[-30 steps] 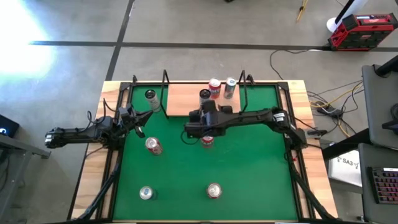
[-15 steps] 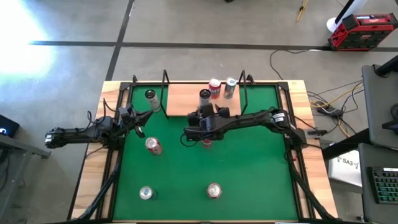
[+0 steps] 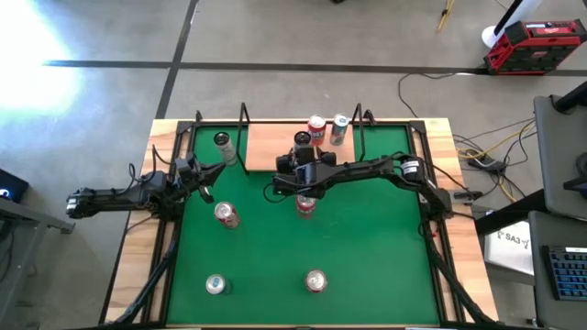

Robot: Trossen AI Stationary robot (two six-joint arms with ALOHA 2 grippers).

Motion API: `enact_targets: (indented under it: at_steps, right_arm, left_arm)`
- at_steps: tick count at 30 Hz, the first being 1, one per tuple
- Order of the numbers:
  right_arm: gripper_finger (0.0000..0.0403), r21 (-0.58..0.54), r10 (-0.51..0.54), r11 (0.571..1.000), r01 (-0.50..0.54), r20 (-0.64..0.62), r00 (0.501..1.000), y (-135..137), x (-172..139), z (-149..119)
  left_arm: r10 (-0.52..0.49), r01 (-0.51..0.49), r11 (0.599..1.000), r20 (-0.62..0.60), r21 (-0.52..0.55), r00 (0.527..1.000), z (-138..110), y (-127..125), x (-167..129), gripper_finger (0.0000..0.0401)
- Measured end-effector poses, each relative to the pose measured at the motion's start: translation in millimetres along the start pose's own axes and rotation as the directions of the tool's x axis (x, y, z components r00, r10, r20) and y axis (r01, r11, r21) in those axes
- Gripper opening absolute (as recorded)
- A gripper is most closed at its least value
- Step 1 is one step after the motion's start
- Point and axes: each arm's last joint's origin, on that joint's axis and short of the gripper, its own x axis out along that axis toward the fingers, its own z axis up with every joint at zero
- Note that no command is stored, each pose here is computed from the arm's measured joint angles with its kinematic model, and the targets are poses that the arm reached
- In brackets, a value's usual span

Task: Place canned beverage on shelf
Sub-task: Put the bottom white-yellow soda can on the shelf

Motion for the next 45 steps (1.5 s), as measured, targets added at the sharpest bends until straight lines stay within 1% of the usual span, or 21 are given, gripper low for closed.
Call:
enact_targets:
  at_steps: [6,9,14,19,21,23,29,36,43,45]
  right_arm:
    - [0.0384,-0.023,0.012,1.000,-0.012,0.006,1.000,3,8,2]
    - [0.0384,-0.005,0.014,1.000,-0.014,0.008,1.000,4,8,3]
    - [0.0384,0.061,0.017,0.998,-0.017,0.007,1.000,5,12,7]
    - [0.0380,0.057,0.015,0.998,-0.016,0.008,1.000,5,14,7]
    - [0.0366,0.053,0.014,0.998,-0.015,0.008,1.000,5,14,7]
    - [0.0340,0.053,0.015,0.998,-0.015,0.005,1.000,5,14,7]
    - [0.0237,0.055,0.021,0.998,-0.021,-0.008,1.000,5,15,7]
    - [0.0236,0.066,0.038,0.997,-0.036,-0.023,0.999,7,12,9]
    - [0.0236,0.149,0.089,0.986,-0.079,-0.061,0.994,15,8,25]
    - [0.0244,0.173,0.088,0.982,-0.078,-0.053,0.995,15,9,29]
  left_arm:
    - [0.000,0.000,1.000,-0.001,0.000,1.000,0,0,0,0.0000]
    - [0.000,0.000,1.000,0.000,0.000,1.000,0,0,0,0.0000]
    - [0.000,0.000,1.000,0.000,0.000,1.000,0,0,0,0.0000]
    - [0.000,0.000,1.000,-0.001,0.000,1.000,0,0,0,0.0000]
    - [0.000,0.000,1.000,0.000,0.000,1.000,0,0,0,0.0000]
    - [0.000,0.000,1.000,-0.001,0.000,1.000,0,0,0,0.0000]
    - [0.000,0.000,1.000,0.000,0.000,1.000,0,0,0,0.0000]
    - [0.000,0.000,1.000,0.000,0.000,1.000,0,0,0,0.0000]
    - [0.000,0.000,1.000,0.000,0.000,1.000,0,0,0,0.0000]
    - [0.000,0.000,1.000,0.000,0.000,1.000,0,0,0,0.0000]
